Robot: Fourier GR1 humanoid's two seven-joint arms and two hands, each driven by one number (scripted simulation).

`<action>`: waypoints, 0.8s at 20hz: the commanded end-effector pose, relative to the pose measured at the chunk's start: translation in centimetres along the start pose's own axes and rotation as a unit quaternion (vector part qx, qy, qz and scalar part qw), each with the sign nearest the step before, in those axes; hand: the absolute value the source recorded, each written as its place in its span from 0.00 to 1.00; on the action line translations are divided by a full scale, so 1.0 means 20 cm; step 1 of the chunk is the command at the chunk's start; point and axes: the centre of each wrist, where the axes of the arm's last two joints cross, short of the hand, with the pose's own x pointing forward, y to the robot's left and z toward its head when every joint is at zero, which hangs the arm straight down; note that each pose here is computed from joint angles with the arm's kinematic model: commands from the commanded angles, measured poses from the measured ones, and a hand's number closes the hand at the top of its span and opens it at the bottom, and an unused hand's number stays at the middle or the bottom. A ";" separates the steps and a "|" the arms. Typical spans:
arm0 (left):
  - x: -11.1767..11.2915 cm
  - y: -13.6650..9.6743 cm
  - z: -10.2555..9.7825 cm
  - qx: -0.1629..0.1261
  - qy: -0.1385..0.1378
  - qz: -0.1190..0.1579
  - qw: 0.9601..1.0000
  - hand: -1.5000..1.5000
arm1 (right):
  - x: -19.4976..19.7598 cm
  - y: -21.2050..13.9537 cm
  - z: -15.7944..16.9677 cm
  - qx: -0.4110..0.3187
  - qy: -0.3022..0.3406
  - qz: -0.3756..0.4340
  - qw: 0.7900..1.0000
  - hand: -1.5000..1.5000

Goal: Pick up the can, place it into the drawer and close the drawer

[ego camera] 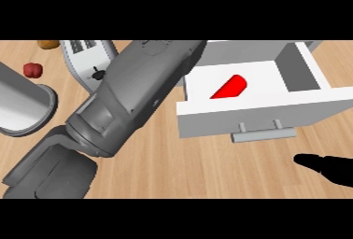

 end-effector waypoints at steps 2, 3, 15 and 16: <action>-0.02 0.01 -0.01 -0.003 -0.002 0.018 1.000 0.00 | -0.02 0.08 -0.10 0.021 -0.005 0.099 0.995 0.00; -0.02 0.01 -0.01 -0.001 -0.001 0.023 1.000 0.00 | -0.02 0.14 -0.13 0.028 -0.021 0.110 0.993 0.00; 0.05 -0.01 -0.01 -0.002 -0.015 -0.008 1.000 0.00 | -0.31 0.55 -0.31 0.090 -0.010 0.264 0.960 0.00; 0.00 0.06 -0.04 -0.006 -0.011 0.002 1.000 0.00 | -0.36 0.47 -0.38 0.087 -0.008 0.270 0.959 0.00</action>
